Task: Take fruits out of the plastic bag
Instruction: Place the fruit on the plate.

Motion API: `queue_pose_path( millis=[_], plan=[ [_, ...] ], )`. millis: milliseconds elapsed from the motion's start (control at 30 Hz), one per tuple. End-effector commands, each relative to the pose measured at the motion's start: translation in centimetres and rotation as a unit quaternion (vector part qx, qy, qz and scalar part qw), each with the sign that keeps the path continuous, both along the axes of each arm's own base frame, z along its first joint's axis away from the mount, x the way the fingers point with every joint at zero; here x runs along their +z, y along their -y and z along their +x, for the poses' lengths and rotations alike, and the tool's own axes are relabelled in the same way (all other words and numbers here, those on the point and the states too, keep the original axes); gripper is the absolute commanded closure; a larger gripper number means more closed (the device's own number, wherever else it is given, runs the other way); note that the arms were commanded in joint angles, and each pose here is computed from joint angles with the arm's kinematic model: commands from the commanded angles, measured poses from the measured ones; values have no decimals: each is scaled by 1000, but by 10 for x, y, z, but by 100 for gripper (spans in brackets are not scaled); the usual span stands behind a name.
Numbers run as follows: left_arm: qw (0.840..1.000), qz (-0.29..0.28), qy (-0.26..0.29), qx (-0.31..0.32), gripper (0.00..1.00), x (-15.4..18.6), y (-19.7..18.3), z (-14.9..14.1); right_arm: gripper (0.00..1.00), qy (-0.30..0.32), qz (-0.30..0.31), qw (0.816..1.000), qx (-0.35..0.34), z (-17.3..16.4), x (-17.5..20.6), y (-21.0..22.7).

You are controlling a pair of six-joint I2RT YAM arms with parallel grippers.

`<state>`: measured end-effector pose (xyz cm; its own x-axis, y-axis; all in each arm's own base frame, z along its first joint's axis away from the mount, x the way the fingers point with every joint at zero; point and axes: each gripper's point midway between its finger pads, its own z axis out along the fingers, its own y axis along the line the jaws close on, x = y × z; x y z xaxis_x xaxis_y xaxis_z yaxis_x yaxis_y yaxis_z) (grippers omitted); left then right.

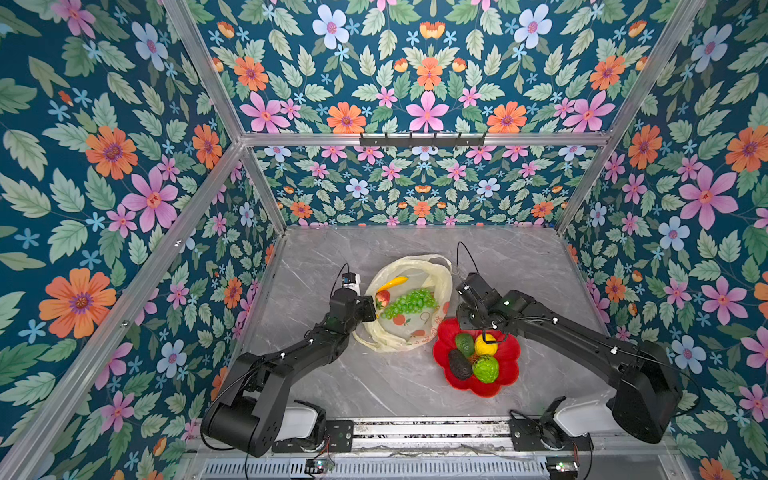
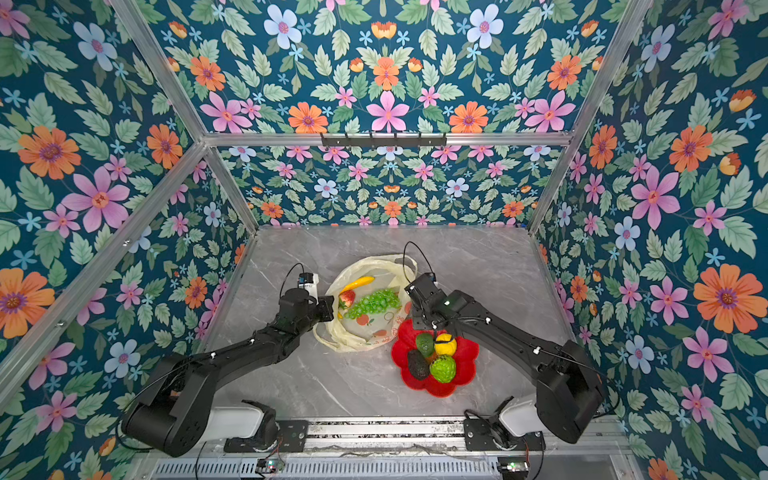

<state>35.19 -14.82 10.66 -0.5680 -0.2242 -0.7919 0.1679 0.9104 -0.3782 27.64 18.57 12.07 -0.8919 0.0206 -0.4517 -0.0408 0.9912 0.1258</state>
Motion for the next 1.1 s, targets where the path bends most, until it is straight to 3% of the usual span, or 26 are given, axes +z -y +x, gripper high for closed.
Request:
queue_pose_path(
  millis=[0, 667, 1067],
  plan=[
    [1000, 3, 5, -2, 100, 3, 0, 2, 57, 5, 20, 999, -30, 4, -4, 7],
    [1000, 3, 4, -2, 100, 2, 0, 3, 55, -27, -1, 997, -74, 8, -51, 16],
    [1000, 3, 3, -1, 100, 1, 0, 3, 42, -30, -12, 997, -75, 7, -53, 20]
  ],
)
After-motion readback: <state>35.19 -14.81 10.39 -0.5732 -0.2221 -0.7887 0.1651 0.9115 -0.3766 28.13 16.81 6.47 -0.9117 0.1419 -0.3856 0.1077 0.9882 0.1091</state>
